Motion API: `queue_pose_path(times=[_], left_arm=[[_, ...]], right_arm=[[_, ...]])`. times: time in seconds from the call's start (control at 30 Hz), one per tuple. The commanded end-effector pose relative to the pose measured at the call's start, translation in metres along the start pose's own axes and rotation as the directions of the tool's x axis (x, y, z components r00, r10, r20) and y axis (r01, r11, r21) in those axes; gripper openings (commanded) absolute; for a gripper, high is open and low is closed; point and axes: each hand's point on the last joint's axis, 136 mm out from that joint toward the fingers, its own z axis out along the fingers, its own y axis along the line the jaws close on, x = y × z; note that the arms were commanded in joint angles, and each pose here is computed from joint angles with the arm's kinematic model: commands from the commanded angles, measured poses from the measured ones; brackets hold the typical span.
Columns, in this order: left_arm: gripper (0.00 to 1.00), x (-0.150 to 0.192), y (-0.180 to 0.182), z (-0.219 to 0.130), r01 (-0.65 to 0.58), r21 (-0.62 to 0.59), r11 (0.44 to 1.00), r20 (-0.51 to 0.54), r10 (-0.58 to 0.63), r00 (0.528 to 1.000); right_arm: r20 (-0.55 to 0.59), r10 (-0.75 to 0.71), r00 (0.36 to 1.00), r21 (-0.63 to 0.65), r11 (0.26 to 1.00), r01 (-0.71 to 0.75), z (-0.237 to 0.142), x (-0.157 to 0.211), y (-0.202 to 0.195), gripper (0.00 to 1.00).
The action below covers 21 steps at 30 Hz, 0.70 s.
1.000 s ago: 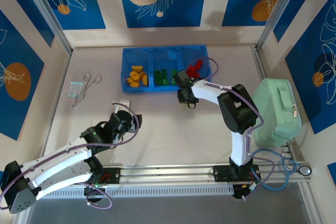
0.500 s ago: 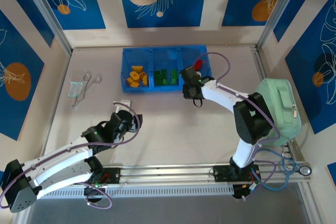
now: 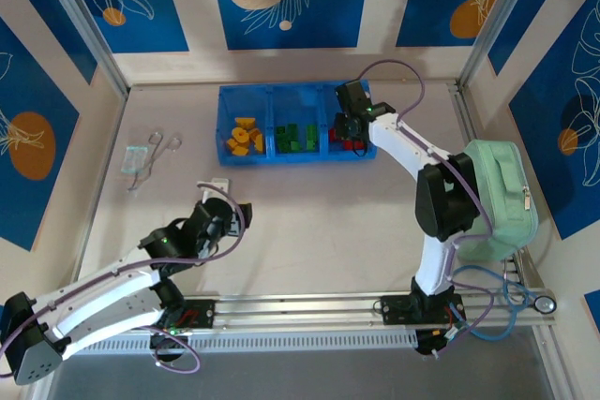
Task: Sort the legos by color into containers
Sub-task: Place the lego in the container.
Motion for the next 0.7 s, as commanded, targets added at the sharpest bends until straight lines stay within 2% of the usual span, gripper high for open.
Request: queue_pose_path(times=[0.0,0.03,0.1,0.23,0.47,0.67], left_arm=[[0.72,-0.005,0.003,-0.006,-0.011,-0.018,1.000,0.015,0.011,1.000],[0.72,-0.005,0.004,-0.006,-0.012,-0.020,1.000,0.014,0.012,1.000],[0.72,-0.005,0.004,-0.006,-0.009,-0.019,1.000,0.015,0.010,1.000],[0.72,-0.005,0.004,-0.006,-0.010,-0.022,1.000,0.016,0.010,1.000],[0.73,-0.012,0.007,-0.008,-0.042,-0.045,0.998,0.038,0.044,0.998],[0.78,-0.021,0.017,-0.011,-0.065,-0.107,0.992,0.068,0.072,0.995]], right_arm=[[-0.055,-0.018,0.998,0.005,1.000,0.018,0.008,-0.004,0.000,0.62],[-0.063,-0.021,0.998,0.015,1.000,0.022,0.008,-0.007,0.000,0.70],[-0.056,-0.024,0.998,0.024,0.999,0.025,0.003,-0.013,0.000,0.73],[-0.013,-0.007,1.000,-0.006,1.000,0.007,-0.014,-0.014,0.002,0.74],[0.039,0.025,0.999,-0.053,0.998,-0.023,-0.041,0.007,-0.009,0.74],[0.130,0.036,0.991,-0.106,0.994,-0.022,-0.075,0.016,-0.022,0.75]])
